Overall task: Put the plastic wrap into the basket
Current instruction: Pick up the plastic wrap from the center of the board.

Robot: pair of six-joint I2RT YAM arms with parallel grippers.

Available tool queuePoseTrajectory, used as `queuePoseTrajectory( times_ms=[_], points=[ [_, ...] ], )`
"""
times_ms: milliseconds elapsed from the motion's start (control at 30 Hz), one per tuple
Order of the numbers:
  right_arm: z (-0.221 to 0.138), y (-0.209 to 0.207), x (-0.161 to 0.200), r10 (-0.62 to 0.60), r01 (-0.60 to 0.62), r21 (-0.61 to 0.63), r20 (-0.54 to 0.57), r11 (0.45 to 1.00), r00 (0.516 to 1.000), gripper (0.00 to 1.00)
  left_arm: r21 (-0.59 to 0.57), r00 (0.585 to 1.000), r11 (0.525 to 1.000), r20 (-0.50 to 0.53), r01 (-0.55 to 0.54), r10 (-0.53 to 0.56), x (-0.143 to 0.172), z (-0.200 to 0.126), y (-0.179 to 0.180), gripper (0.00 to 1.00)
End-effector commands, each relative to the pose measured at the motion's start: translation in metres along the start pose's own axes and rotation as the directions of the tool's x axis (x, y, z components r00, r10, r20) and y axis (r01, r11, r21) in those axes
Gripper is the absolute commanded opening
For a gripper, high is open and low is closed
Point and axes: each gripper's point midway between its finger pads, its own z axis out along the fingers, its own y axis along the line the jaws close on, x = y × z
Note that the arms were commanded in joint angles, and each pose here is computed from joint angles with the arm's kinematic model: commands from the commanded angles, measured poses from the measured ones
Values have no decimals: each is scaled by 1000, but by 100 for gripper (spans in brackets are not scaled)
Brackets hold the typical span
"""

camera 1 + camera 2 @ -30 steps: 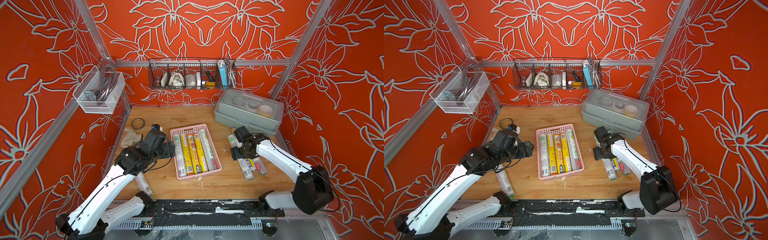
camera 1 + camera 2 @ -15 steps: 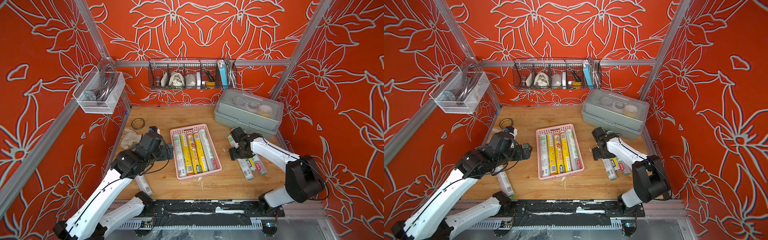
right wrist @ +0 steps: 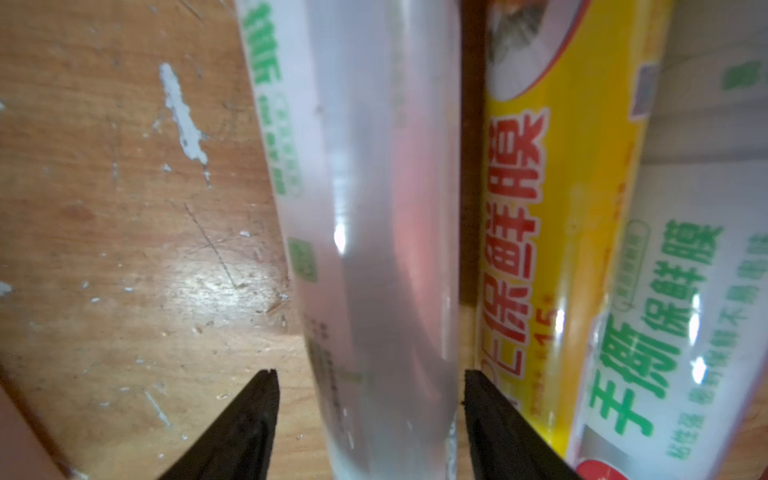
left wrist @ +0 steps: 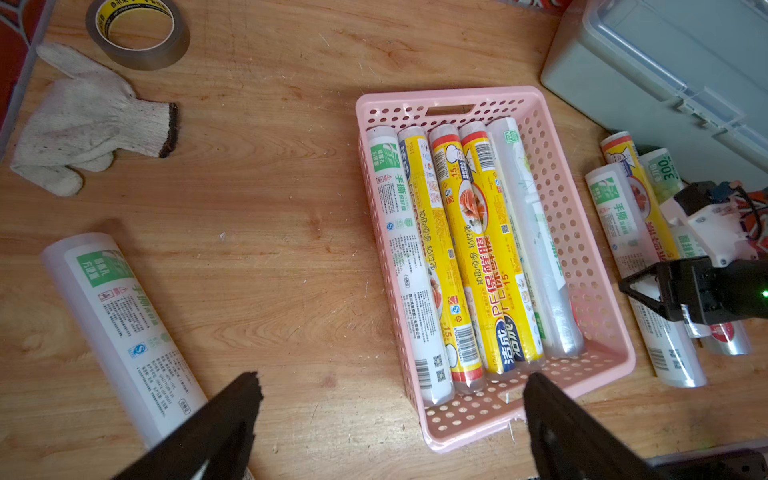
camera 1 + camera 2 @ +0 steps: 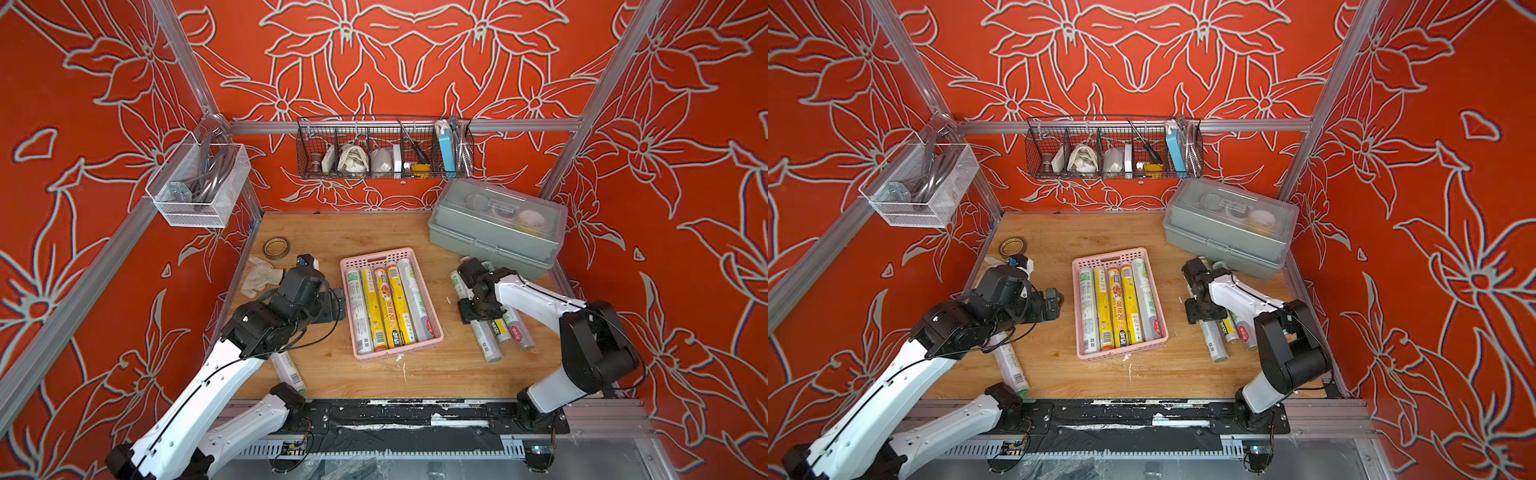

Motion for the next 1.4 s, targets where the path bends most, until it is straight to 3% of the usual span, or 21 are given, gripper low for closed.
queuePoseTrajectory(
  times_ms=[0, 633, 867, 1067, 1367],
  points=[
    [7, 0, 4, 17, -17, -1, -26, 1000, 1000, 70, -7, 1000, 1000, -4, -7, 7, 3, 1, 4, 98],
    [18, 11, -1, 22, -24, -40, -49, 999, 999, 57, -18, 1000, 1000, 0, -3, 3, 7, 3, 9, 98],
    [6, 11, -4, 25, -27, -48, -36, 998, 999, 38, -18, 1000, 1000, 7, 0, 0, 7, 1, 11, 98],
    [-33, 12, -19, 40, -38, -63, 24, 997, 999, 35, -20, 1000, 1000, 17, -2, 3, 6, -1, 12, 98],
    [-117, 38, -47, 110, -79, -188, 161, 979, 981, 31, -15, 1000, 1000, 26, 2, -1, 6, -6, 14, 98]
  ],
)
